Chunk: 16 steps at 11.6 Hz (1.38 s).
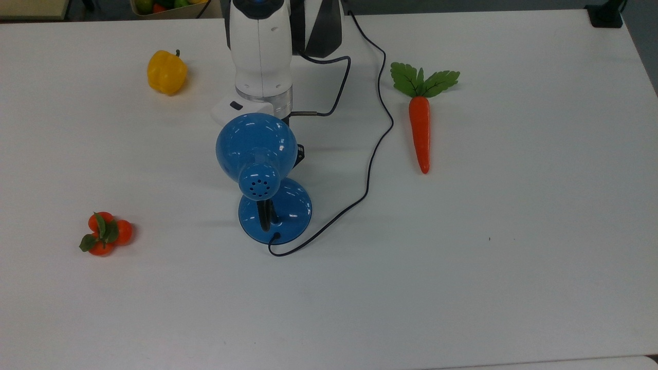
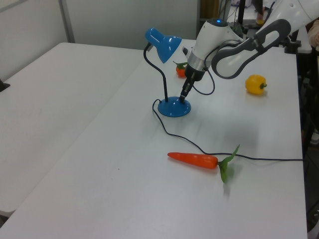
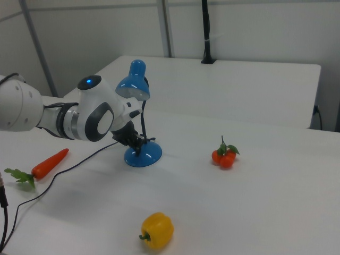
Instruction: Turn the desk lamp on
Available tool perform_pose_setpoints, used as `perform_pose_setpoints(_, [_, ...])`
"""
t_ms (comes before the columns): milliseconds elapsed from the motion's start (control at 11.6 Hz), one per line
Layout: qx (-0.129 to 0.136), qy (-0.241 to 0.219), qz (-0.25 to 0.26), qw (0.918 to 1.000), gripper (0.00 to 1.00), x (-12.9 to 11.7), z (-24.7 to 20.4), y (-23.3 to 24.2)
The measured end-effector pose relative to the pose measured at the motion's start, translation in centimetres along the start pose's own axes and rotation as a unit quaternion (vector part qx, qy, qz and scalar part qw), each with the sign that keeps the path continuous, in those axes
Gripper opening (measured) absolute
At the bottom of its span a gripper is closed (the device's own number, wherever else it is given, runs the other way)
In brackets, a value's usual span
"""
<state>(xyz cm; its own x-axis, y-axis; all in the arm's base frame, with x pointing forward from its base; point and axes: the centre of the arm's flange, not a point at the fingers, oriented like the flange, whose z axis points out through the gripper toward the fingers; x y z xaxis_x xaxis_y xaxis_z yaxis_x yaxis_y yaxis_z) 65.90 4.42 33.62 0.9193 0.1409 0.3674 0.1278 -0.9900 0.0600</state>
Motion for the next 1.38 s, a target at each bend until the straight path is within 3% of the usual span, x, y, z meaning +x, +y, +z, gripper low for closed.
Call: perform_pose_setpoints(1383, [0.0,0.002,0.0,1.0,0.01,0.61,0.57,0.04])
